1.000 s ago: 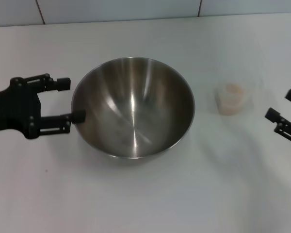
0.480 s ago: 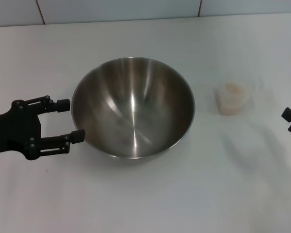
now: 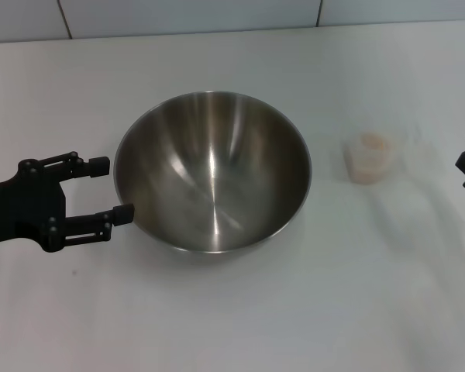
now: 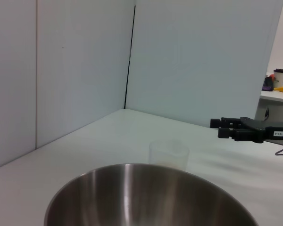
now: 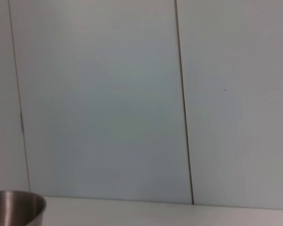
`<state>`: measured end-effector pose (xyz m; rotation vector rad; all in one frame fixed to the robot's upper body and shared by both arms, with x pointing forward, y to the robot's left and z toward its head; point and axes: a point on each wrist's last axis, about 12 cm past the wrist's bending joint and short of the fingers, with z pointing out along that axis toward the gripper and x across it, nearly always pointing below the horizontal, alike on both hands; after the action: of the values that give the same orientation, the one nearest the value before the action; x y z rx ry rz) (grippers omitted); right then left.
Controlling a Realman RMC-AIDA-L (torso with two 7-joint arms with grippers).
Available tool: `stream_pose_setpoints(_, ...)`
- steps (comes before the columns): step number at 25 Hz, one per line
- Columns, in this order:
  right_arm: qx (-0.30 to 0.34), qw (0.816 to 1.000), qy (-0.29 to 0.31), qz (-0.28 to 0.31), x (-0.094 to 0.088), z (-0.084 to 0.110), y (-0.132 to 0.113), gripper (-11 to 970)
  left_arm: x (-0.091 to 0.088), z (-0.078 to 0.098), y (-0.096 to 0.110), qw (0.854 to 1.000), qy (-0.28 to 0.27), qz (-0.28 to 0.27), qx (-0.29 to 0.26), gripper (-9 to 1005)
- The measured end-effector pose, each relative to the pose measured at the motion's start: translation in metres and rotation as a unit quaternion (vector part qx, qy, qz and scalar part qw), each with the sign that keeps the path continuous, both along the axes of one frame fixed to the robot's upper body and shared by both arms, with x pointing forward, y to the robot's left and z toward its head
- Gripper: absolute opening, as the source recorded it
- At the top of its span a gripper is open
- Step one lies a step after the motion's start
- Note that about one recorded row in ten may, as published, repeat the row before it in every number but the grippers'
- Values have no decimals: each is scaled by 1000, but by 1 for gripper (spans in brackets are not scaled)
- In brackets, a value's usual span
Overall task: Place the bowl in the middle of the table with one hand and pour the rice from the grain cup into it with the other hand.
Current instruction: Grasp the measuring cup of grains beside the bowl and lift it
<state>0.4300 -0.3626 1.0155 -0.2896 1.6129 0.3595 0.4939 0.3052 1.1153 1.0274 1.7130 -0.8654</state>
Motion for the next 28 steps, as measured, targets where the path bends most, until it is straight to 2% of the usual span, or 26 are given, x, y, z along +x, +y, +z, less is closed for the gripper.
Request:
stream_pose_setpoints(2,2,1000,3,3,8,-1,5,740,1,1,1,1000,-3,2,-1,800)
stream_pose_setpoints(12,0,1000,11,3,16,-3,9,739,0,4,2,1000,-7,0,0,800)
stream_pose_setpoints(21,-12,1000,23,-4,31,-6,13,739,-2,2,2,1000,-3,-1,-1,800)
stream_pose_setpoints(28,-16,999,35,-9,33,-9,14,739,-2,3,2,1000,-5,-2,-1,800)
